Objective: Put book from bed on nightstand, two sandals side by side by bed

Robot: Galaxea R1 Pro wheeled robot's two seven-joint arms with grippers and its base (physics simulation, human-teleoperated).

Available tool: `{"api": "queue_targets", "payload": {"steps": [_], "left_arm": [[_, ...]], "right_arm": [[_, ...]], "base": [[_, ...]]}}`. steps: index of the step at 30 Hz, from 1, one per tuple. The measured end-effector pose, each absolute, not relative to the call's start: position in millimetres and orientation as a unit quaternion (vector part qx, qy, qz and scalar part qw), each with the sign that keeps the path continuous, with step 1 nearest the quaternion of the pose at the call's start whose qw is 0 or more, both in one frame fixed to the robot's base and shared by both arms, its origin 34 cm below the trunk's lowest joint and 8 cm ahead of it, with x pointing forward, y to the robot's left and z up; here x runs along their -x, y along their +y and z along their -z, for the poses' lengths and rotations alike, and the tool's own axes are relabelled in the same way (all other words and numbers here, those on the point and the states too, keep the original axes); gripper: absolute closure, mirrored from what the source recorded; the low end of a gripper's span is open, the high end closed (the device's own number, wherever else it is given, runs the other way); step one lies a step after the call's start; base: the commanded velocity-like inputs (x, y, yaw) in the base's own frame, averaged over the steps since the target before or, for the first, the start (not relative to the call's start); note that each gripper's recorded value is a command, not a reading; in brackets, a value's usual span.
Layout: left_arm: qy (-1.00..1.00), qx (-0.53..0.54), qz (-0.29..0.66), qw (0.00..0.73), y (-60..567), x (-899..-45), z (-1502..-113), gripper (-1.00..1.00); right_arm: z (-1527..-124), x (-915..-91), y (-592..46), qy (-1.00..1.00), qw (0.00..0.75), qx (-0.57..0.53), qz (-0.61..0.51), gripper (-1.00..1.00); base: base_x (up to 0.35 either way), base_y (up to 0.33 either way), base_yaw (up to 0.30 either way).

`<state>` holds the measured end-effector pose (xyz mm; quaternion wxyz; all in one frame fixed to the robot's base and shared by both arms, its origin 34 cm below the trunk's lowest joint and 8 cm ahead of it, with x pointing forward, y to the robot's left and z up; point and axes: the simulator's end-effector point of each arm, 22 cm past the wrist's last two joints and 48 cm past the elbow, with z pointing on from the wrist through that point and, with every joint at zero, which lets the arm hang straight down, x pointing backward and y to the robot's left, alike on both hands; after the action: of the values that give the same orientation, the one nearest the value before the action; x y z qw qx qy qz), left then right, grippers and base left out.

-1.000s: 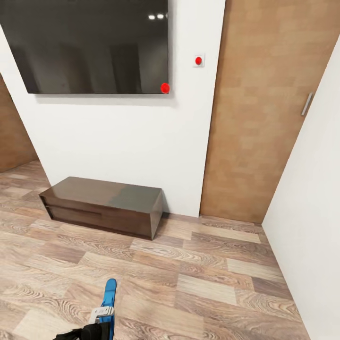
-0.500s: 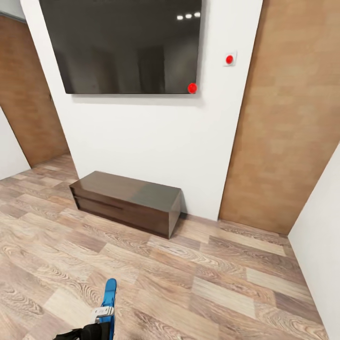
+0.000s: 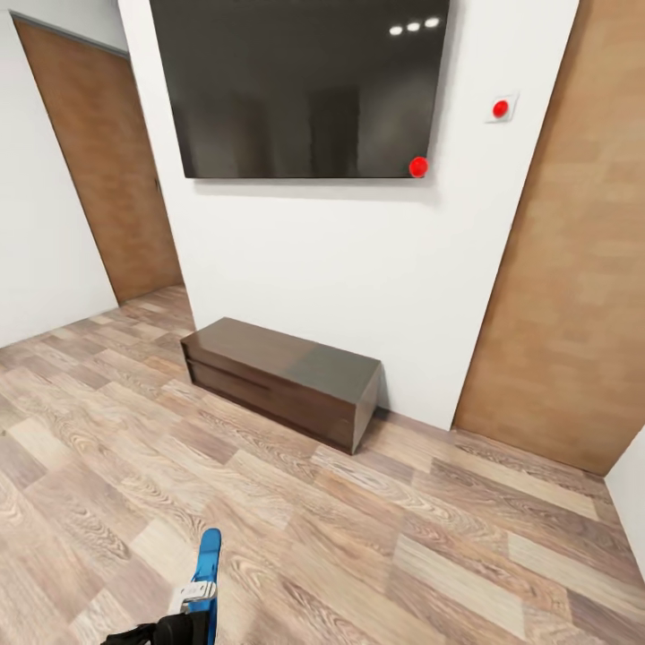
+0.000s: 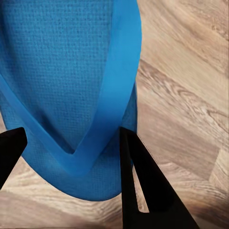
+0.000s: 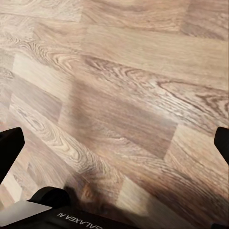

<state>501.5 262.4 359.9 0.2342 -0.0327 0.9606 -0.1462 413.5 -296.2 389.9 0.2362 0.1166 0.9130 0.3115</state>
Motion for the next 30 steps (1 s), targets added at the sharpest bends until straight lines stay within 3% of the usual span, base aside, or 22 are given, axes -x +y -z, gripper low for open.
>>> {"api": "queue_targets", "payload": {"steps": [19, 30], "left_arm": [[0.961, 0.033, 0.147, 0.234, 261.2, -503.9, -374.4, 1.0], [0.961, 0.033, 0.147, 0.234, 261.1, -504.1, -374.5, 1.0]], "right_arm": [[-404.4, -416.3, -295.4, 0.913, 0.237, -0.116, -0.312, -1.0], [-404.5, -416.4, -295.8, 0.913, 0.237, -0.116, -0.312, -1.0]], "base": [[0.0, 0.0, 0.287], [0.0, 0.0, 0.09]]}}
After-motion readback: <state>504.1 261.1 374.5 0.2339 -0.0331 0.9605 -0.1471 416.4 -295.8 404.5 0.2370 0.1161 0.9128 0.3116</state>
